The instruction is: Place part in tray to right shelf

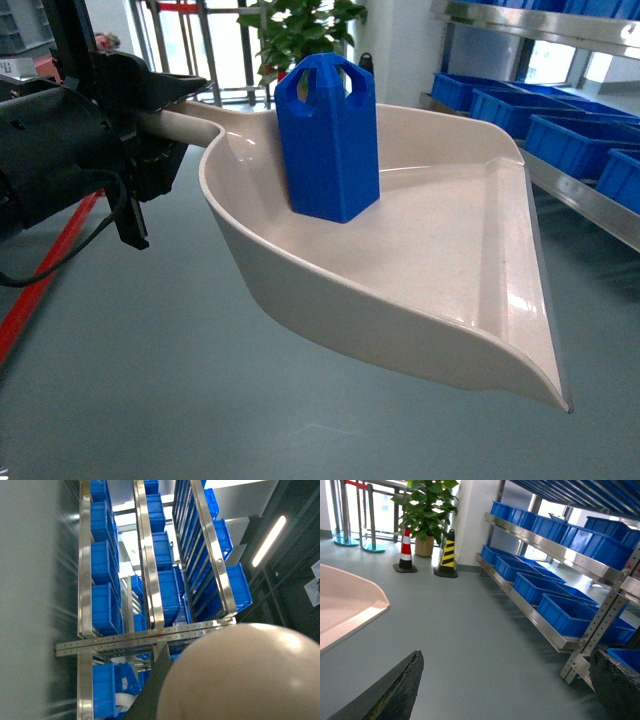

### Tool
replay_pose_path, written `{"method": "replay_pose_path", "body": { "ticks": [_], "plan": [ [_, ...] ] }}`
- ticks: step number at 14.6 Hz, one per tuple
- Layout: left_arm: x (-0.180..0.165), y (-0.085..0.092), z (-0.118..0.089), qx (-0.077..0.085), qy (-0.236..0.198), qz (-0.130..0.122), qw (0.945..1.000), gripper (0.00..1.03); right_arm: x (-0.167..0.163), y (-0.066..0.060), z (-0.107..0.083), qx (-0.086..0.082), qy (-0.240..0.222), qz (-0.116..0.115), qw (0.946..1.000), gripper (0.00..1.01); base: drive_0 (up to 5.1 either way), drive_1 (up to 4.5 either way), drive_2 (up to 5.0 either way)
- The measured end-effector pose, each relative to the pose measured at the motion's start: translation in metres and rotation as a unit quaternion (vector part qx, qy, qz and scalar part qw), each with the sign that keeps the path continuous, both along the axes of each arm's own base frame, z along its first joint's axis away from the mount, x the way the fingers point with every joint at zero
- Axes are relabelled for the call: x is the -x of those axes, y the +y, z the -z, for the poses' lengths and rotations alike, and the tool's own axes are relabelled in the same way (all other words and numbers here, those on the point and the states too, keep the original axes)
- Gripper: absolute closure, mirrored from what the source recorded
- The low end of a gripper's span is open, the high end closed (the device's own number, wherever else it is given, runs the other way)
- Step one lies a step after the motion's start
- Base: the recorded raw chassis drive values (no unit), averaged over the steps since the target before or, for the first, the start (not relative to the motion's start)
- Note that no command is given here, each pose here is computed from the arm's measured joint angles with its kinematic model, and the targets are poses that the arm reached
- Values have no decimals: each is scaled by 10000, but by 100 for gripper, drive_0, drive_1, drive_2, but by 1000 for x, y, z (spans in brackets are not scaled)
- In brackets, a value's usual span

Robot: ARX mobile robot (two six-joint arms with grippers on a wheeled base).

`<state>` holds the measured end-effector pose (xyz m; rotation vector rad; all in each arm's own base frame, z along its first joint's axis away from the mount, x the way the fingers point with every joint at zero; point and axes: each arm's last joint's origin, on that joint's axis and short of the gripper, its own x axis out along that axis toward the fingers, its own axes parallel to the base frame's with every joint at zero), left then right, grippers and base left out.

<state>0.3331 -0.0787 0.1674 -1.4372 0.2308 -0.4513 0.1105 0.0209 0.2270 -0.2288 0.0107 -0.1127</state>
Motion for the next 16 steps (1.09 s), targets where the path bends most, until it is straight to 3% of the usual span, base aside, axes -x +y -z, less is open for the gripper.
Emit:
{"method": "replay_pose_path", "body": {
  "ticks": [16],
  "plan": [
    [0, 0, 0, -2, -1, 0, 10000, 91, 0, 0, 0, 1, 2, 0, 10000, 3, -156, -156, -156]
  ]
}}
